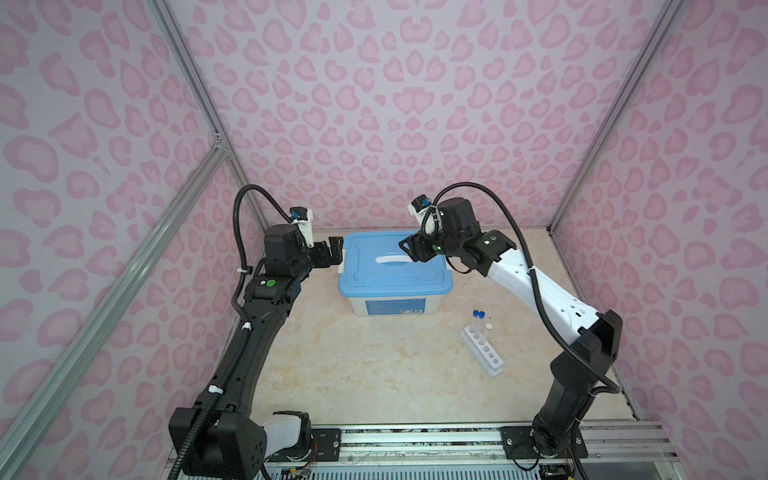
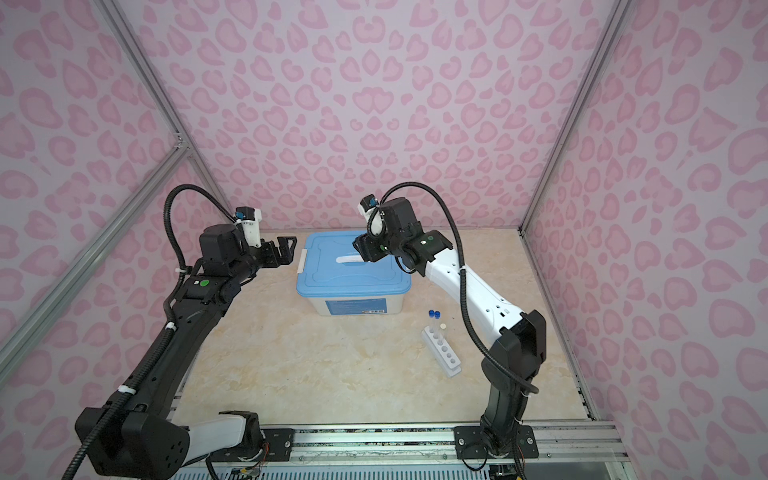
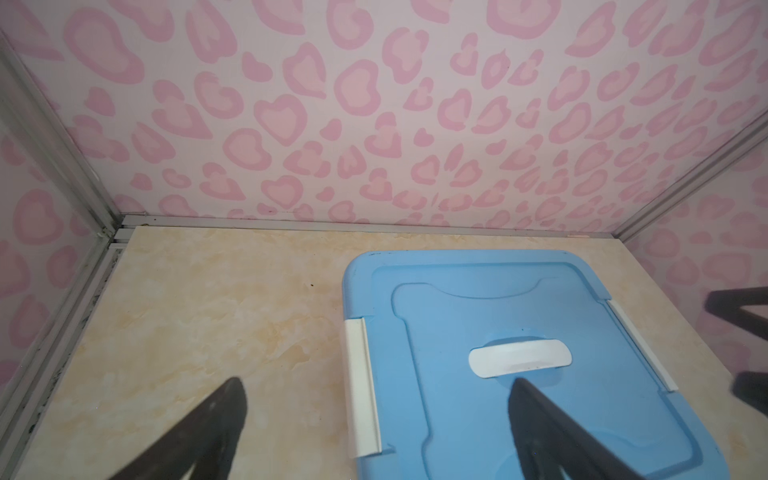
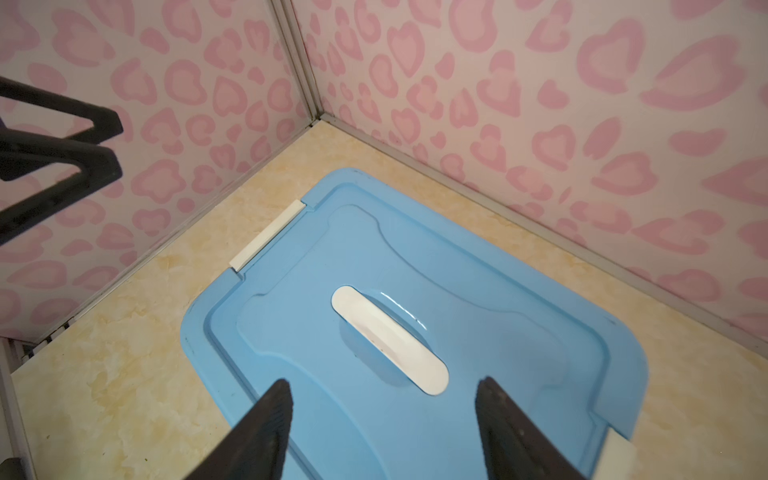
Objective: Organize the chemistry lab equipment
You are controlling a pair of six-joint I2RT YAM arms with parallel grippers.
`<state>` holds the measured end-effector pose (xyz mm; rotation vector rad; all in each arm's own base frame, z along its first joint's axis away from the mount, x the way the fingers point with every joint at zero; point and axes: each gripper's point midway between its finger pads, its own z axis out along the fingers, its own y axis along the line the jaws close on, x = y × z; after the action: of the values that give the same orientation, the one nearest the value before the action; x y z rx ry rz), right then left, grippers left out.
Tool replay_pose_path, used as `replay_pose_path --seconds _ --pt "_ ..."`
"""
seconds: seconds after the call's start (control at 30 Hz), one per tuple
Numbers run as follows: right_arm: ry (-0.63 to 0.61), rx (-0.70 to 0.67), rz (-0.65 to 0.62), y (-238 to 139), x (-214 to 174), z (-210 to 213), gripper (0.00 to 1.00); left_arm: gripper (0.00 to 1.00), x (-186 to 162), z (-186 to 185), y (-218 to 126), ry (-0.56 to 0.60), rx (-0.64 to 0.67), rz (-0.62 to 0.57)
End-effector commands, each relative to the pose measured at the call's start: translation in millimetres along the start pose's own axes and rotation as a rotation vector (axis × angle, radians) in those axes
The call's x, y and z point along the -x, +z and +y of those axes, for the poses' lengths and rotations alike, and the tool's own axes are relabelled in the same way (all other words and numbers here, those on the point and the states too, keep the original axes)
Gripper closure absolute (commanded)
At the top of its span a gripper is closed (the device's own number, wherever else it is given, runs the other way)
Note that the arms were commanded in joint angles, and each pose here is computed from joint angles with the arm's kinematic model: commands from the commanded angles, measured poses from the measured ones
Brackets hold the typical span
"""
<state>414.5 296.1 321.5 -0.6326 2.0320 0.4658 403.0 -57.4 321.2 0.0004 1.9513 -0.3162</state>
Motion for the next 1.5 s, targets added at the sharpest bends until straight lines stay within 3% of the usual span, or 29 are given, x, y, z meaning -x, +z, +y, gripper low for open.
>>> replay_pose_path --seconds 0.0,0.1,0.2,0.37,0.53,0.77,0.97,1.17,1.4,1.47 --pt "-0.003 -0.226 -0.115 -31.4 -1.0 -53.1 0.23 0.02 24.9 14.2 -16.1 -0.011 0.061 -0.158" --pt "0.109 -0.333 -0.193 -66.5 -32.3 -105.6 0.18 0.02 18.2 34.3 -22.7 -0.048 0.128 -0.182" --pt "0.162 -0.485 -0.254 -103.4 -63.5 -148.4 0.03 0.02 9.4 56.1 -28.2 -0.084 0.207 -0.221" --pt "0.129 -0.789 -0.385 -163.8 -114.9 -192.7 0.02 0.02 -13.4 95.5 -49.6 -0.156 0.394 -0.342" --pt "0.285 -1.005 -0.426 -198.4 -180.3 -237.0 0.02 0.02 -52.8 126.1 -62.4 -0.172 0.548 -0.397" --pt "0.375 -1.011 -0.351 -171.4 -253.9 -250.6 0.02 0.02 -120.7 152.9 -52.5 -0.14 0.662 -0.328" --pt "0.333 -0.973 -0.333 -148.1 -274.9 -250.4 0.02 0.02 -153.0 152.6 -31.2 -0.089 0.643 -0.263" --pt "0.222 -0.931 -0.328 -126.2 -270.5 -247.5 0.02 0.02 -162.7 141.2 -3.6 -0.002 0.59 -0.242" --pt "0.203 -0.95 -0.374 -114.2 -282.9 -253.1 0.02 0.02 -168.2 133.5 22.2 0.081 0.537 -0.213" --pt "0.214 -0.944 -0.33 -111.1 -286.0 -252.2 0.02 0.02 -168.6 133.1 20.9 0.078 0.528 -0.221"
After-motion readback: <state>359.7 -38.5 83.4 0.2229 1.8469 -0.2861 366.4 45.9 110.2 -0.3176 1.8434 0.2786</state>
